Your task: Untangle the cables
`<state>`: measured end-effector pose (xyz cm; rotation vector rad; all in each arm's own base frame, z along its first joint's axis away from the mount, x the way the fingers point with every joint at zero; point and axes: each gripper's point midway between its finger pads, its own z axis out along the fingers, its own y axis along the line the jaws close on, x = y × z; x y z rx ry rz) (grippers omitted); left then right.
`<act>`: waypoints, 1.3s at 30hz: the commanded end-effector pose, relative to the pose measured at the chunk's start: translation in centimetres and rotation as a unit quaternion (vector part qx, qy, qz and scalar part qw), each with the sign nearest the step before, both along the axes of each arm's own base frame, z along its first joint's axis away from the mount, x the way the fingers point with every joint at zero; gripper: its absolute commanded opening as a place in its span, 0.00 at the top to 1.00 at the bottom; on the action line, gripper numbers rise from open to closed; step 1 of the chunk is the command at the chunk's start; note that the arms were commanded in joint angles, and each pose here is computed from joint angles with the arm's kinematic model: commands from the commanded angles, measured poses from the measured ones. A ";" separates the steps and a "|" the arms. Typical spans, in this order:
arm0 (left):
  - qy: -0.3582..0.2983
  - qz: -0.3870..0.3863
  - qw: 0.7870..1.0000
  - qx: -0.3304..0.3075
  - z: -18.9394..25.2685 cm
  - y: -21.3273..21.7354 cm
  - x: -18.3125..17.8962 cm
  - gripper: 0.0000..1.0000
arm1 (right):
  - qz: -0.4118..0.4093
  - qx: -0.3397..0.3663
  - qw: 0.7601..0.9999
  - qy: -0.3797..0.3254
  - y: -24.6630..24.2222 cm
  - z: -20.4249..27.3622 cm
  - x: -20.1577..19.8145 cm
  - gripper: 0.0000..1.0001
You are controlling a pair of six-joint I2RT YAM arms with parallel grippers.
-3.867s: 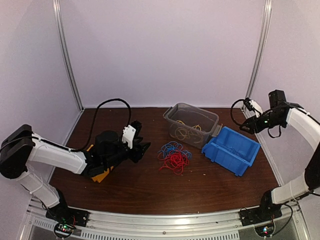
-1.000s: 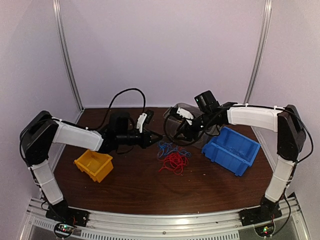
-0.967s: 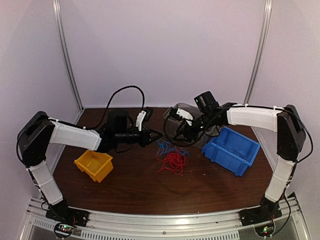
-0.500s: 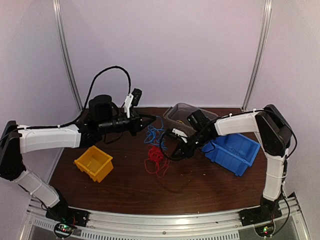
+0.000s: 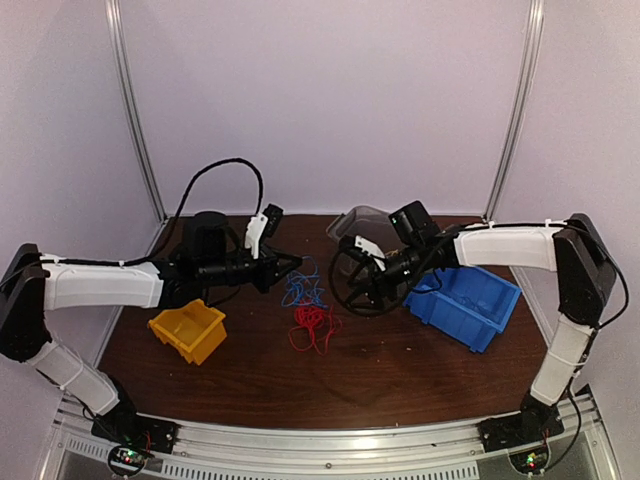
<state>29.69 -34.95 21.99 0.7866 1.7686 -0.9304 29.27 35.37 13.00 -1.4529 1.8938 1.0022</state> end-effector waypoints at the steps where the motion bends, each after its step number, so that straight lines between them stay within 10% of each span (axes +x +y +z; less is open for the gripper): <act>1: -0.016 0.016 1.000 -0.006 0.4 0.2 0.5 1.00 | 0.009 0.009 0.999 -0.041 1.8 1.0 0.8 0.18; 21: -0.002 0.084 0.996 -0.026 1.3 2.6 0.8 1.00 | -0.068 0.030 0.996 -0.054 9.6 -3.7 3.8 0.21; 31: -0.064 0.125 0.989 -0.054 8.3 5.3 0.3 1.00 | -0.112 -0.001 0.994 0.005 9.3 -9.8 3.4 0.98; 39: -0.162 0.183 0.968 -0.066 17.7 8.5 0.2 1.00 | -0.114 -0.028 0.993 0.034 8.6 -12.7 2.6 1.00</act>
